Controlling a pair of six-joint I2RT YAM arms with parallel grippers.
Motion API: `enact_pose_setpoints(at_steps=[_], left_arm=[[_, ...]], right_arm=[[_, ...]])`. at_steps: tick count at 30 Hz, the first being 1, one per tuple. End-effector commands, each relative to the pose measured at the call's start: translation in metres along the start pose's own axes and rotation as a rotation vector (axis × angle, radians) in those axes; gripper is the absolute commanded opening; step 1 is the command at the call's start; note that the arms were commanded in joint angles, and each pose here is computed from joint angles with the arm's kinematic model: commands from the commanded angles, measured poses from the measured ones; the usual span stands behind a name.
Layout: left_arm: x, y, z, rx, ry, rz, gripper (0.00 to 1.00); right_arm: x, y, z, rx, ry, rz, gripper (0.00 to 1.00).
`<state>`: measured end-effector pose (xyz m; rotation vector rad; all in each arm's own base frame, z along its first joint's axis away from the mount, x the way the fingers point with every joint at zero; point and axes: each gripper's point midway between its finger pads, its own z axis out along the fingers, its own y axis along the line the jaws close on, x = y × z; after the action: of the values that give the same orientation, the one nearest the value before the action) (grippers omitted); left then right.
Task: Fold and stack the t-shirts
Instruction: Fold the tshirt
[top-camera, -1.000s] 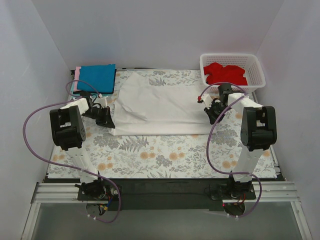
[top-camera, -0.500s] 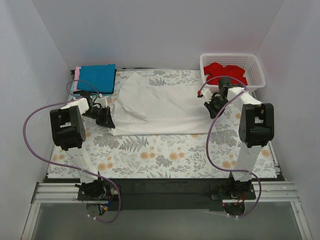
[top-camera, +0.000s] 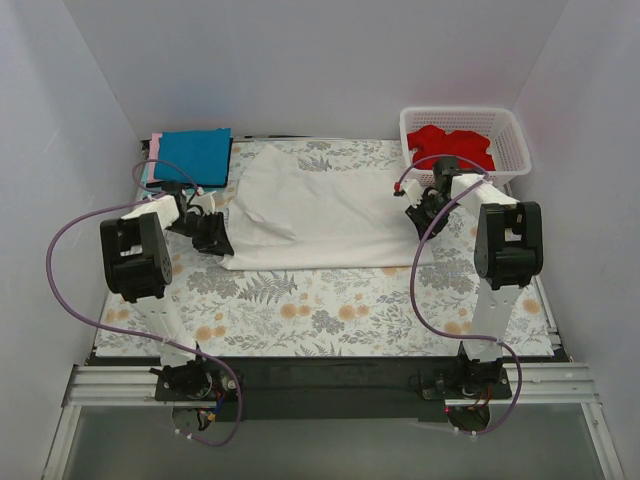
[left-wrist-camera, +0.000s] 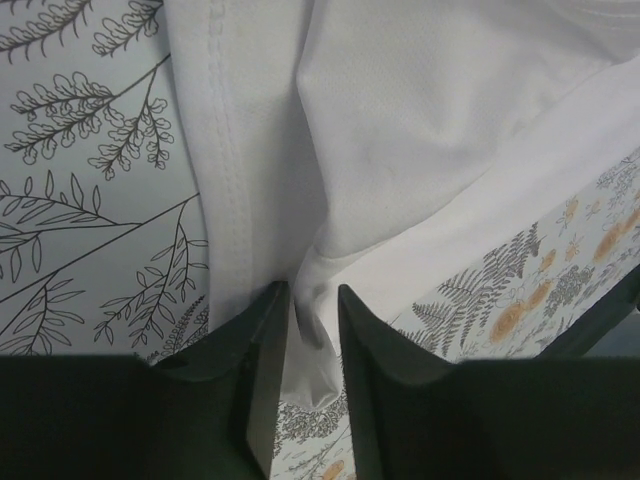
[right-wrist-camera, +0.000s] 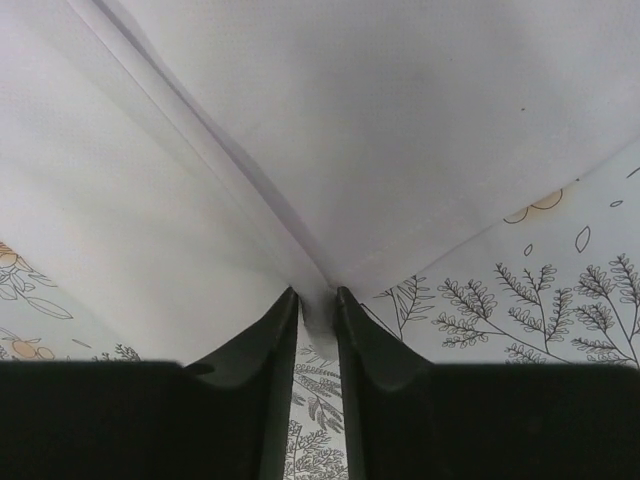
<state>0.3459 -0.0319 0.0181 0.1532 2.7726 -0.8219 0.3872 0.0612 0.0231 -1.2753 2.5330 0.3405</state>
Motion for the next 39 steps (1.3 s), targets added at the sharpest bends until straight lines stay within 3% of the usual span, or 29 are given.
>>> enact_pose_setpoints(at_steps=[1, 5, 12, 15, 17, 22, 32, 35, 39], left_arm=[[0.003, 0.026, -0.007, -0.153, 0.014, 0.021, 0.32], [-0.02, -0.005, -0.031, -0.082, -0.093, 0.068, 0.37], [-0.038, -0.03, -0.061, -0.06, -0.163, 0.088, 0.42], [-0.034, -0.034, -0.063, -0.05, -0.161, 0.083, 0.43], [-0.034, -0.036, -0.062, -0.038, -0.166, 0.079, 0.4], [-0.024, -0.02, -0.044, -0.064, -0.125, 0.004, 0.17], [0.027, 0.01, -0.012, -0.143, -0.002, -0.067, 0.06], [0.051, 0.018, -0.007, -0.185, 0.043, -0.08, 0.0], [0.072, 0.014, -0.015, -0.209, 0.063, -0.051, 0.0]], right_arm=[[-0.008, 0.002, -0.024, 0.041, -0.014, 0.015, 0.31], [-0.017, 0.007, -0.049, 0.067, -0.051, 0.014, 0.37], [-0.02, 0.016, -0.075, 0.09, -0.067, 0.029, 0.37], [-0.019, 0.028, -0.073, 0.046, -0.078, 0.051, 0.32], [-0.015, 0.038, -0.063, 0.007, -0.066, 0.061, 0.28], [-0.011, 0.055, -0.039, -0.09, -0.054, 0.11, 0.21], [0.036, 0.067, 0.011, -0.131, 0.067, 0.157, 0.14], [0.058, 0.08, 0.019, -0.148, 0.122, 0.169, 0.13], [0.08, 0.1, 0.012, -0.161, 0.159, 0.164, 0.12]])
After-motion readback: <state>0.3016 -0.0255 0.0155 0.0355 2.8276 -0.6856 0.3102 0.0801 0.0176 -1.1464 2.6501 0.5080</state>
